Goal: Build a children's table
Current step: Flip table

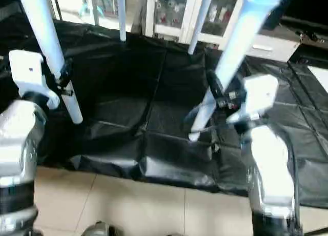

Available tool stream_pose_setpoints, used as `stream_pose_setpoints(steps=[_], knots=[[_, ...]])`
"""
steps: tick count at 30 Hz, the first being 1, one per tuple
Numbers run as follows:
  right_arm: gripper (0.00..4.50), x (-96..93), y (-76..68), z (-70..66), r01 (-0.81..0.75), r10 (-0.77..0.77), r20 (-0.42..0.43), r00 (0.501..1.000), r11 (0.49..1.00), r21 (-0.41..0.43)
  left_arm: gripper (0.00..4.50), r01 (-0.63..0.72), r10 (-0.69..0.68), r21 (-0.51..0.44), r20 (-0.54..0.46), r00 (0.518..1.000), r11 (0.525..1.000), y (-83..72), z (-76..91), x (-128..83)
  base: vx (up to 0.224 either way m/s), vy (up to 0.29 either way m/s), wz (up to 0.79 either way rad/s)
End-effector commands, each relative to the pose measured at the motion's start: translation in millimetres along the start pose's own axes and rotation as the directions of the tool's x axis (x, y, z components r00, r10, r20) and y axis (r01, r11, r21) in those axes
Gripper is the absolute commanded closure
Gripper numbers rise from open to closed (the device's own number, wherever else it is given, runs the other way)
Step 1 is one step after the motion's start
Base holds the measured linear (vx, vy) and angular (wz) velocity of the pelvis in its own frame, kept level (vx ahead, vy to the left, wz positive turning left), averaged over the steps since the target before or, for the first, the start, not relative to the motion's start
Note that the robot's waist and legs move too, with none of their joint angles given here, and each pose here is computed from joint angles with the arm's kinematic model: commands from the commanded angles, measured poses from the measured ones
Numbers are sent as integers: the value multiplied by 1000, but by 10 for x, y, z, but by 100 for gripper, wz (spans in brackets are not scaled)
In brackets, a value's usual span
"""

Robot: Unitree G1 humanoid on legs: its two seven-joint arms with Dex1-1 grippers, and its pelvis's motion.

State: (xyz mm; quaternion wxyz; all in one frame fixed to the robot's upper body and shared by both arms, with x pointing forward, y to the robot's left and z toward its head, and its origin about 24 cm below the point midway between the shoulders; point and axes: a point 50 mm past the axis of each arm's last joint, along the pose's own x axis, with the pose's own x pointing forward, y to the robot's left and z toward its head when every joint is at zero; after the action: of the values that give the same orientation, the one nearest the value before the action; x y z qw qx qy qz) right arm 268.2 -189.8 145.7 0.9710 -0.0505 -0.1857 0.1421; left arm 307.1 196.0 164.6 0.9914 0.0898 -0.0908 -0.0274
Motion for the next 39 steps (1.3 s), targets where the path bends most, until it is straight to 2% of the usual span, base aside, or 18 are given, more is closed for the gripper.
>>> stream_pose_setpoints(steps=[1, 4, 6, 11, 23, 24, 25, 27, 30, 31, 34, 36, 39], knots=[[280, -34, 140, -6, -120, 114, -39, 993, 975, -189, 278, 111, -119, 74, 122, 985, 991, -258, 264, -32, 0, 0, 0], [280, -86, 138, -97, -106, 94, -78, 992, 981, -163, 278, 126, -132, 61, 110, 985, 990, -291, 229, -103, 0, 0, 0], [280, -88, 129, -110, -97, 85, -83, 993, 982, -164, 278, 130, -136, 61, 105, 985, 990, -304, 218, -115, 0, 0, 0], [280, -50, 37, -166, -70, 60, -93, 994, 992, -109, 278, 130, -137, 84, 92, 986, 988, -343, 266, -145, 0, 0, 0], [280, 68, -35, -143, -82, 75, -88, 993, 994, -76, 278, 148, -162, 124, 110, 981, 981, -325, 486, -135, 0, 0, 0], [280, 68, -26, -140, -95, 89, -86, 992, 994, -59, 243, 148, -160, 114, 105, 982, 982, -319, 495, -141, 0, 0, 0], [280, 61, -12, -129, -103, 100, -76, 992, 994, -40, 243, 146, -155, 89, 114, 981, 985, -315, 513, -156, 0, 0, 0], [224, 57, -3, -115, -106, 105, -64, 992, 994, -25, 205, 131, -140, 83, 109, 984, 988, -297, 513, -161, 0, 0, 0], [202, 30, 30, -67, -120, 120, -35, 992, 993, -3, 192, 134, -140, 63, 103, 985, 989, -277, 505, -189, 0, 0, 0], [171, 22, 34, -58, -119, 119, -30, 992, 993, -2, 164, 135, -141, 62, 103, 985, 989, -275, 504, -198, 0, 0, 0], [160, 1, 39, -19, -113, 113, -11, 993, 994, -6, 152, 135, -139, 47, 105, 985, 990, -278, 504, -224, 0, 0, 0], [129, -17, 34, 7, -103, 103, 1, 995, 995, 0, 121, 132, -134, 19, 103, 986, 991, -284, 502, -247, 0, 0, 0], [111, -87, 35, 57, -78, 78, 16, 997, 997, 2, 102, 131, -130, 0, 85, 988, 991, -289, 468, -320, 0, 0, 0]])
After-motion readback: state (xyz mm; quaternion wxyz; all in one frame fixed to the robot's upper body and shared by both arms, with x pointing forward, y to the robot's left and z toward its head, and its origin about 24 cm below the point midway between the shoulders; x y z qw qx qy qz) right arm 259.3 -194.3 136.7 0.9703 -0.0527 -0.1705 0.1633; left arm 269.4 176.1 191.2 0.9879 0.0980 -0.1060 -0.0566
